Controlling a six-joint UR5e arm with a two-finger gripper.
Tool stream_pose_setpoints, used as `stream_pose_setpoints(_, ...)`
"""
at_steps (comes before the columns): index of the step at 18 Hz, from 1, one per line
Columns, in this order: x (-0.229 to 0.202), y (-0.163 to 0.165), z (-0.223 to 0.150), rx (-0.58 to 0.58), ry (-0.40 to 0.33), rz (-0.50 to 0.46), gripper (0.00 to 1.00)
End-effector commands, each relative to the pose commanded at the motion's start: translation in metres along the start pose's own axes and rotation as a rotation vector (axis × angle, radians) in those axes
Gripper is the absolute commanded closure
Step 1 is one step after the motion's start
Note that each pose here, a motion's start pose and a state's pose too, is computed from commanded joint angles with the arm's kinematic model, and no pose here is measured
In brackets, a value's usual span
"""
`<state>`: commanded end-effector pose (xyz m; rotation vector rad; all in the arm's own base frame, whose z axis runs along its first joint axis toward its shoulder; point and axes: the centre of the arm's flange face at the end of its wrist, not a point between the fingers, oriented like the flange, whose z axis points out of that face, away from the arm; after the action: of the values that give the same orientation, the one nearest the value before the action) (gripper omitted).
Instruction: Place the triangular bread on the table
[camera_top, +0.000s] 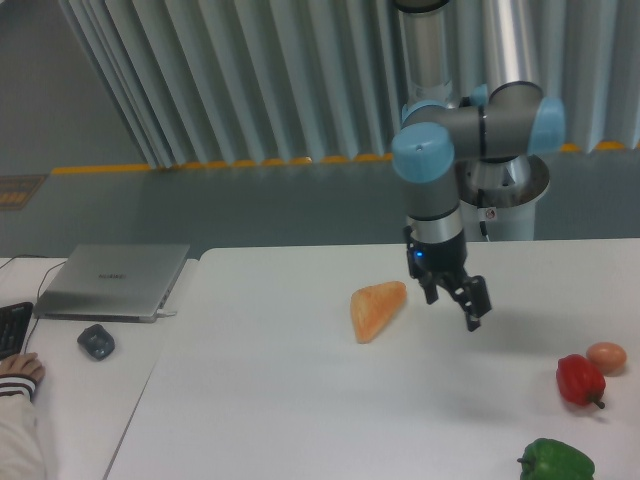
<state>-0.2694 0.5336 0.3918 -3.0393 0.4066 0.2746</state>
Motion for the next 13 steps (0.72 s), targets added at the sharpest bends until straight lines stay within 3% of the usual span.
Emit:
stream_pose_setpoints(3, -0.043, 0.036, -0.009, -0.007, -0.015, 0.174, 0.00)
stream_pose_setpoints(8, -0.093, 0.082, 0.016, -0.024, 0.016, 0.236, 0.00)
stream_pose_setpoints(13, -0.137, 0.139, 0.030, 0.016, 0.046, 0.470, 0.00)
